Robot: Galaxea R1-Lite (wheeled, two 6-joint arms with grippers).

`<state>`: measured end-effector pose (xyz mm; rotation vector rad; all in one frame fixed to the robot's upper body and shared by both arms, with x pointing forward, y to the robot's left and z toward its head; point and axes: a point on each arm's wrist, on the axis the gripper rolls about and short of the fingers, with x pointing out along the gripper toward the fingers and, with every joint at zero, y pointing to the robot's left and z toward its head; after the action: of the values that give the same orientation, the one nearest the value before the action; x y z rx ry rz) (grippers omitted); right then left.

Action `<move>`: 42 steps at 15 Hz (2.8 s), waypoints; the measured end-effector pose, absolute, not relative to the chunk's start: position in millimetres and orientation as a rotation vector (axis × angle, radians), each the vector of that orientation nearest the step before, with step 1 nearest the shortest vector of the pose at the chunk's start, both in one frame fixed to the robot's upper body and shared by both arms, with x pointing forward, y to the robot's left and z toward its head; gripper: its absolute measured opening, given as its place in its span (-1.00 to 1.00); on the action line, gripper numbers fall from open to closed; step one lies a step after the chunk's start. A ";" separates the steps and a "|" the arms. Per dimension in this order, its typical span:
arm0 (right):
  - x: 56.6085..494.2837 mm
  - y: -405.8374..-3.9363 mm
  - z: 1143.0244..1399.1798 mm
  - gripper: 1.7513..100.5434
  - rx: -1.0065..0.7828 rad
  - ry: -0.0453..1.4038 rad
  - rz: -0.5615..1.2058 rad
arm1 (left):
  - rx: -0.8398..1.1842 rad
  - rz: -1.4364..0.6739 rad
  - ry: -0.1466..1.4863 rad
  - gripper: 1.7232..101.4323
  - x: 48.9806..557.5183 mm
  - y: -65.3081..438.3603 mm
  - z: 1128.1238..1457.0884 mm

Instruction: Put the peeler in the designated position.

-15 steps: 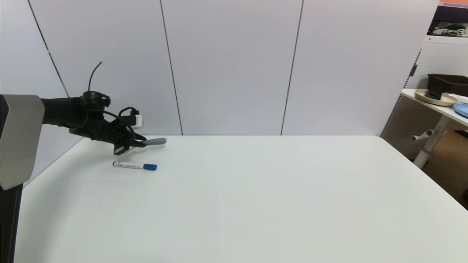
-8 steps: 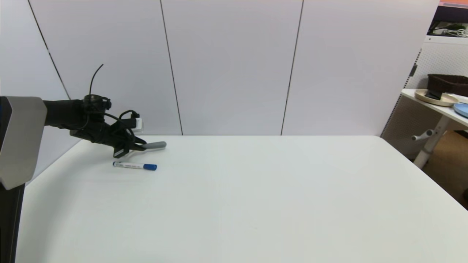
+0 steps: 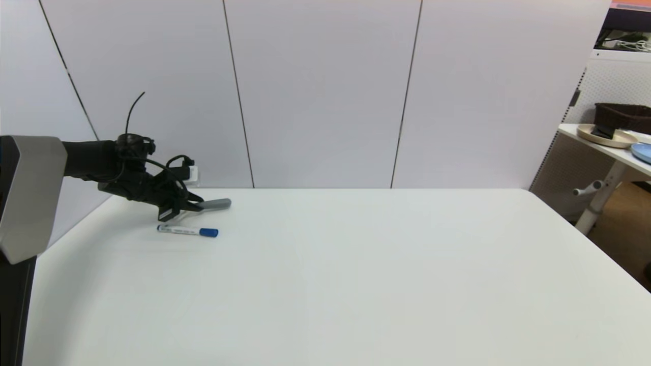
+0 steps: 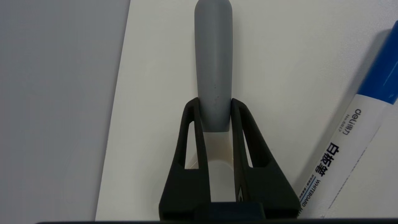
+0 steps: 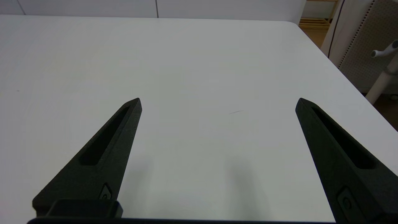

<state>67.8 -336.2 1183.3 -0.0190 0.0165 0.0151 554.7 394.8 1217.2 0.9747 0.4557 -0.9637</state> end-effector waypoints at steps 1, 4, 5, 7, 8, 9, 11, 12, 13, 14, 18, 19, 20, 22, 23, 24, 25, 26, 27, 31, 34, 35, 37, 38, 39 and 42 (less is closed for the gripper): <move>67.8 -336.1 1183.3 0.95 -0.019 0.017 0.015 | 0.975 -0.963 0.455 -0.57 554.7 394.8 1217.4; 67.8 -336.2 1183.3 0.95 -0.019 0.017 0.015 | 0.975 -0.963 0.455 -0.09 554.6 395.0 1217.5; 67.8 -336.2 1183.3 0.95 -0.019 0.017 0.015 | 0.976 -0.962 0.454 0.04 554.3 394.9 1218.4; 67.8 -336.2 1183.3 0.95 -0.019 0.017 0.015 | 0.985 -0.956 0.443 0.24 552.7 394.2 1225.0; 67.8 -336.2 1183.3 0.95 -0.019 0.017 0.015 | 0.996 -0.950 0.432 0.33 550.4 393.1 1232.8; 67.8 -336.2 1183.3 0.95 -0.019 0.017 0.015 | 1.002 -0.947 0.424 0.39 546.6 391.5 1242.1; 67.8 -336.2 1183.3 0.95 -0.019 0.016 0.015 | 1.014 -0.944 0.415 0.51 530.7 386.0 1271.2; 67.8 -336.1 1183.3 0.95 -0.019 0.017 0.015 | 1.017 -0.943 0.416 0.56 519.1 383.0 1287.6; 67.8 -336.1 1183.3 0.95 -0.019 0.017 0.015 | 1.015 -0.943 0.419 0.60 505.0 380.1 1304.2; 67.8 -336.1 1183.3 0.95 -0.019 0.016 0.014 | 1.011 -0.940 0.423 0.64 488.9 377.1 1319.8; 67.8 -336.2 1183.3 0.95 -0.019 0.016 0.015 | 0.927 -0.873 0.453 0.75 403.5 364.8 1372.2; 67.8 -336.2 1183.3 0.95 -0.019 0.016 0.015 | 0.892 -0.840 0.463 0.77 378.8 361.4 1382.5; 67.8 -336.2 1183.3 0.95 -0.019 0.016 0.015 | 0.849 -0.799 0.474 0.79 350.8 357.5 1391.9; 67.8 -336.2 1183.3 0.95 -0.019 0.017 0.015 | 0.772 -0.703 0.486 0.82 296.8 349.9 1404.2; 67.8 -336.2 1183.3 0.95 -0.019 0.017 0.015 | 0.730 -0.653 0.484 0.83 269.9 346.2 1406.7; 67.8 -336.2 1183.3 0.95 -0.019 0.017 0.015 | 0.684 -0.610 0.479 0.84 241.7 341.7 1404.9; 67.8 -336.2 1183.3 0.95 -0.019 0.016 0.015 | 0.632 -0.575 0.466 0.85 217.6 337.4 1400.3; 67.8 -336.2 1183.3 0.95 -0.019 0.017 0.015 | 0.574 -0.540 0.445 0.86 193.5 333.3 1393.5; 67.8 -336.2 1183.3 0.95 -0.019 0.016 0.015 | 0.523 -0.501 0.421 0.87 173.1 330.7 1385.4; 67.8 -336.2 1183.4 0.95 -0.019 0.016 0.015 | 0.351 -0.373 0.281 0.89 112.2 326.7 1334.1; 67.8 -336.2 1183.4 0.95 -0.019 0.016 0.015 | 0.300 -0.339 0.164 0.91 82.1 326.8 1293.9; 67.8 -336.2 1183.4 0.95 -0.019 0.016 0.015 | 0.291 -0.329 0.143 0.91 74.4 327.2 1279.7; 67.8 -336.2 1183.4 0.95 -0.019 0.016 0.015 | 0.269 -0.311 0.115 0.91 64.3 327.8 1254.0; 67.8 -336.2 1183.4 0.95 -0.019 0.016 0.015 | 0.255 -0.304 0.098 0.91 61.4 327.9 1242.1; 67.8 -336.2 1183.3 0.95 -0.019 0.016 0.015 | 0.240 -0.297 0.081 0.91 59.8 328.0 1229.5; 67.8 -336.2 1183.3 0.95 -0.019 0.017 0.015 | 0.220 -0.213 -0.008 0.91 62.4 329.5 1205.1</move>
<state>67.8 -336.2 1183.3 -0.0194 0.0169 0.0151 62.4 329.5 1205.1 0.2203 -0.0082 -0.2134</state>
